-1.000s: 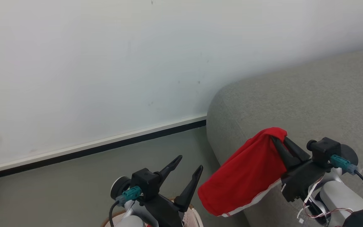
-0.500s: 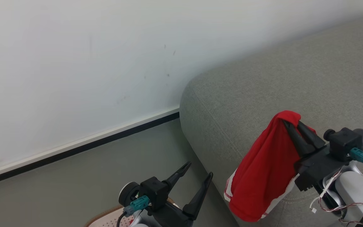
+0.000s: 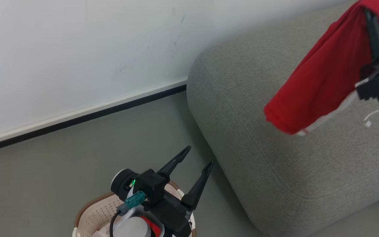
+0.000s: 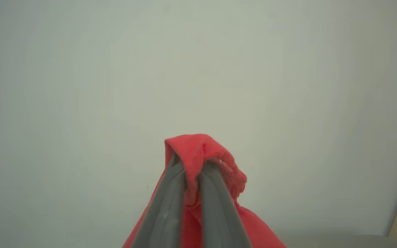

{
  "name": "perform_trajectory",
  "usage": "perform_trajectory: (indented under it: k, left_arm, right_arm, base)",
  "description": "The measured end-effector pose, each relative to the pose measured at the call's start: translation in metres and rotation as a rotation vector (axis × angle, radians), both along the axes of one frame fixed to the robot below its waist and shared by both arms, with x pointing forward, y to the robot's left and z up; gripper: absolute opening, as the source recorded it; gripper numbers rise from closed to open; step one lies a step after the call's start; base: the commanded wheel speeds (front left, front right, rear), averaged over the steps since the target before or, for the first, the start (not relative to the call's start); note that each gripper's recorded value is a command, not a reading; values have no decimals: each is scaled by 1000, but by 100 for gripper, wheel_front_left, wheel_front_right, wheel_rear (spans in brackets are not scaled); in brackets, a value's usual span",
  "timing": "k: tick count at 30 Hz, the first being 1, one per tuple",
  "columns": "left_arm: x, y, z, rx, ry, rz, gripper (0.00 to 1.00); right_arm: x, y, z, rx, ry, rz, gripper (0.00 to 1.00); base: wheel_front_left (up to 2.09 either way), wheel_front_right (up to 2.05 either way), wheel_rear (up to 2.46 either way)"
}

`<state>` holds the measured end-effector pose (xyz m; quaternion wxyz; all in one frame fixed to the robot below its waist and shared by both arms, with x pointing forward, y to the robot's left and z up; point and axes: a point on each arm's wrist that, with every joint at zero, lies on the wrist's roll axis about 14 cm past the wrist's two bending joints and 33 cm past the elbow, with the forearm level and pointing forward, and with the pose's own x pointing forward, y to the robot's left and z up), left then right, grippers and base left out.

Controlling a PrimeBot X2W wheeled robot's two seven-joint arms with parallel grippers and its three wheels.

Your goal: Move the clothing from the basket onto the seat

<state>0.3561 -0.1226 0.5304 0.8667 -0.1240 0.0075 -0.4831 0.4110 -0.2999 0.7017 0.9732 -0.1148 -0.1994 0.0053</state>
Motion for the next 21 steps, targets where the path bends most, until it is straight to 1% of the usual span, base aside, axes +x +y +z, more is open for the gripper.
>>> perform_trajectory:
  k: [2,3,4,8,12,17,21]
  left_arm:
    - [8,3,0,-6,-4,7,100]
    - [15,6,-1,-3,-9,11,100]
    - [19,7,-1,-6,-10,14,100]
    - [32,12,-1,2,-27,24,100]
    - [45,18,-4,1,-32,38,100]
    - [60,28,-15,16,-20,55,100]
    - [73,37,-27,30,-4,78,100]
  right_arm:
    - [13,-6,16,-12,-22,-14,0]
    - [25,-16,30,-29,-37,-36,0]
    - [29,-22,36,-35,-46,-50,0]
    - [49,-47,48,-38,-48,-115,0]
    - [72,-64,42,-26,-17,-158,0]
    - [101,-73,22,-18,28,-188,0]
    - [126,-72,6,-18,60,-199,0]
  base:
    - [0,0,0]
    - [0,0,0]
    - [0,0,0]
    - [0,0,0]
    - [0,0,0]
    - [0,0,0]
    - [0,0,0]
